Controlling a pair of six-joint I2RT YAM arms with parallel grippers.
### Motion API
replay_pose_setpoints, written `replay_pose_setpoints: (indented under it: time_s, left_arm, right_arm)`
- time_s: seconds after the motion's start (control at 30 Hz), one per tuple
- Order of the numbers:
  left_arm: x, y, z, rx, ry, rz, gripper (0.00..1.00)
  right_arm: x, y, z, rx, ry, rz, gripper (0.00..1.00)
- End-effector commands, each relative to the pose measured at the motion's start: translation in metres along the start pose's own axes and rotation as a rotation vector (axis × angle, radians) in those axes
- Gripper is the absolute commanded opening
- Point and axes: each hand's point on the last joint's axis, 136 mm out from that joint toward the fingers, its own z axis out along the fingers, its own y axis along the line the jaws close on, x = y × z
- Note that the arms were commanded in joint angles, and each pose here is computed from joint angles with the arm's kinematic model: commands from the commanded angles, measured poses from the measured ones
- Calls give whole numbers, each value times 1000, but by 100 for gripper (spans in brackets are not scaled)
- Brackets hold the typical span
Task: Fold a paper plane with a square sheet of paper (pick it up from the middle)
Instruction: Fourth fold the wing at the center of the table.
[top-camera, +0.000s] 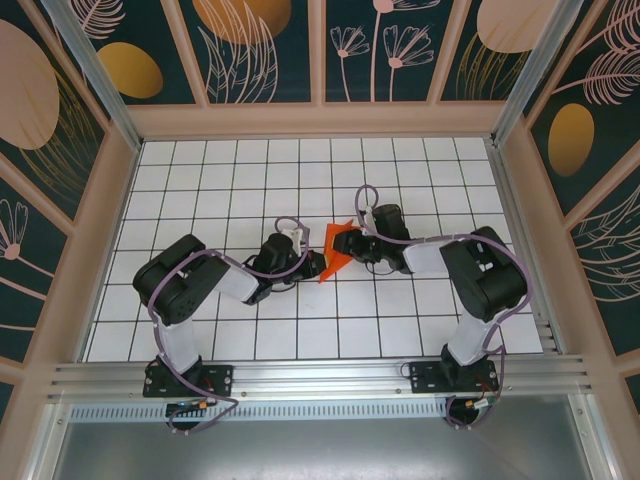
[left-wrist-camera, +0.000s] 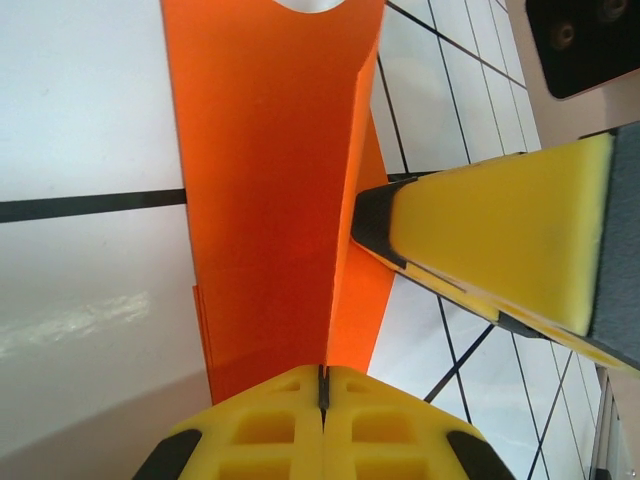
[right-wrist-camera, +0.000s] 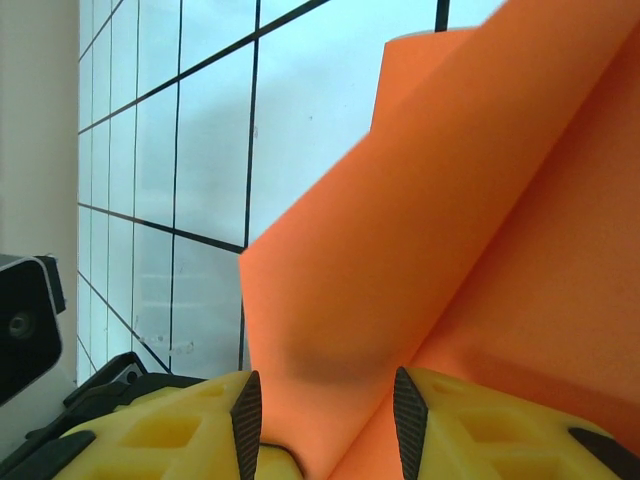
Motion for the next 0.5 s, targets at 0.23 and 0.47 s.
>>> replay_pose_setpoints:
  time_s: [0.23,0.47]
  left_arm:
    - [-1,10,1,-11,-10,-54,4]
    - [1,13,3,-17,0,-60,4]
  right_arm:
    - [-9,-13,8,68,4,-10,43]
    - [-7,-23,12,128,13,5,44]
